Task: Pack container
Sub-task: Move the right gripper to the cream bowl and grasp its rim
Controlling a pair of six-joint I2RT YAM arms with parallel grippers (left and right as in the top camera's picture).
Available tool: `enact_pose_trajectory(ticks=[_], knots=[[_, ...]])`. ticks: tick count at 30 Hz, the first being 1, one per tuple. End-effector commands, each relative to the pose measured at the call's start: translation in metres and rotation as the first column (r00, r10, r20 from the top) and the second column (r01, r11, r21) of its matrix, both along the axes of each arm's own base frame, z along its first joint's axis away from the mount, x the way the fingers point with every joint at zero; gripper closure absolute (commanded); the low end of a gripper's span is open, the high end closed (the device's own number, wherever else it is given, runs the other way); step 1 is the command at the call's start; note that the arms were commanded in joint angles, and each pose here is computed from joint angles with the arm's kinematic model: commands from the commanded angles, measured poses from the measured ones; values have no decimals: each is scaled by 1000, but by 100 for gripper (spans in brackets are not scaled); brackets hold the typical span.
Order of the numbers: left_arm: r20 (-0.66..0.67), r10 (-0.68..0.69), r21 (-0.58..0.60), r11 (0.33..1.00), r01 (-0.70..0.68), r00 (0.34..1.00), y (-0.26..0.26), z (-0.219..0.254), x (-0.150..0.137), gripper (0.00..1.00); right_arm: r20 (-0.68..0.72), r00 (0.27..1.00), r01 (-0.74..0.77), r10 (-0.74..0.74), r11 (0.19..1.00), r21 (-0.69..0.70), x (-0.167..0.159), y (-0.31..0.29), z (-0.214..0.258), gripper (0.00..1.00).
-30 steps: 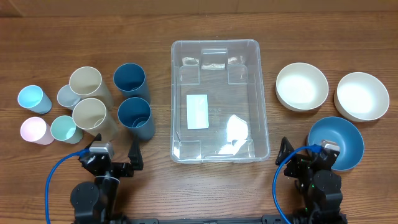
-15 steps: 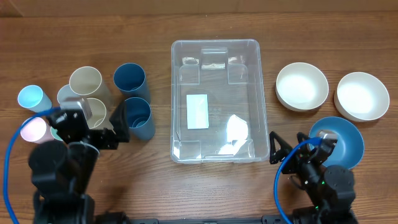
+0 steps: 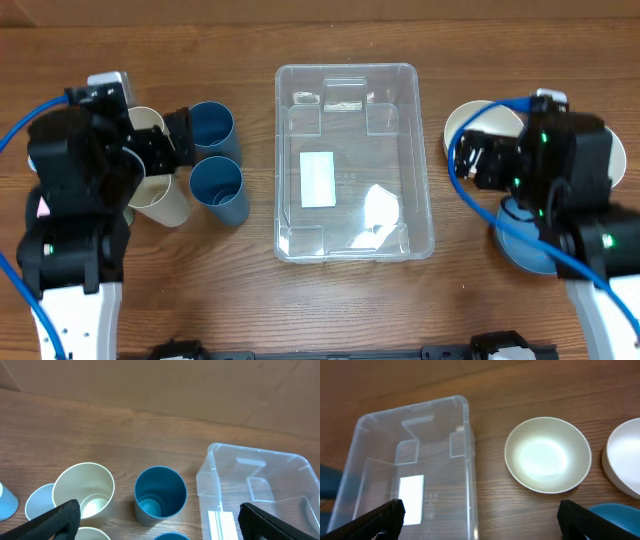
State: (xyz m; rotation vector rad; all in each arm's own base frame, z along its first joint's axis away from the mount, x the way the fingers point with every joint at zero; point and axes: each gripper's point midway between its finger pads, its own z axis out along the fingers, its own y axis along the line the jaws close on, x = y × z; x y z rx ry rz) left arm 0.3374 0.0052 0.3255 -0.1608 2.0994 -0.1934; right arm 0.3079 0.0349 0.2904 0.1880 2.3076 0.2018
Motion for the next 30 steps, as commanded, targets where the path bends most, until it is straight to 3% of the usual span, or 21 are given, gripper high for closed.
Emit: enact_pose_trajectory(ticks=[1, 4, 8, 13, 19, 21, 30], knots=[[11, -19, 45, 999, 19, 1000, 1, 9, 4, 0, -84, 985, 152, -151, 988, 14, 18, -32, -18, 0], [-9, -18, 43, 999, 19, 1000, 1, 5, 2, 0, -204, 948, 264, -243, 961, 78, 32, -67, -52, 0], [-61, -19, 37, 999, 21, 998, 0, -6, -5, 0, -370, 814, 520, -449, 846, 117, 31, -144, -104, 0], [-138, -20, 27, 999, 24, 990, 0, -23, -11, 0, -425, 686, 695, -590, 705, 144, 23, -213, -136, 0], [-171, -20, 23, 999, 25, 985, 0, -33, -6, 0, -365, 642, 757, -674, 633, 162, 41, -270, -161, 2], [-183, -21, 22, 999, 25, 983, 0, -37, -4, 0, -375, 585, 802, -719, 583, 134, 42, -286, -179, 5], [-255, -22, 13, 1000, 26, 967, 1, -60, 8, 0, -447, 510, 849, -735, 515, 121, 44, -300, -228, 5]])
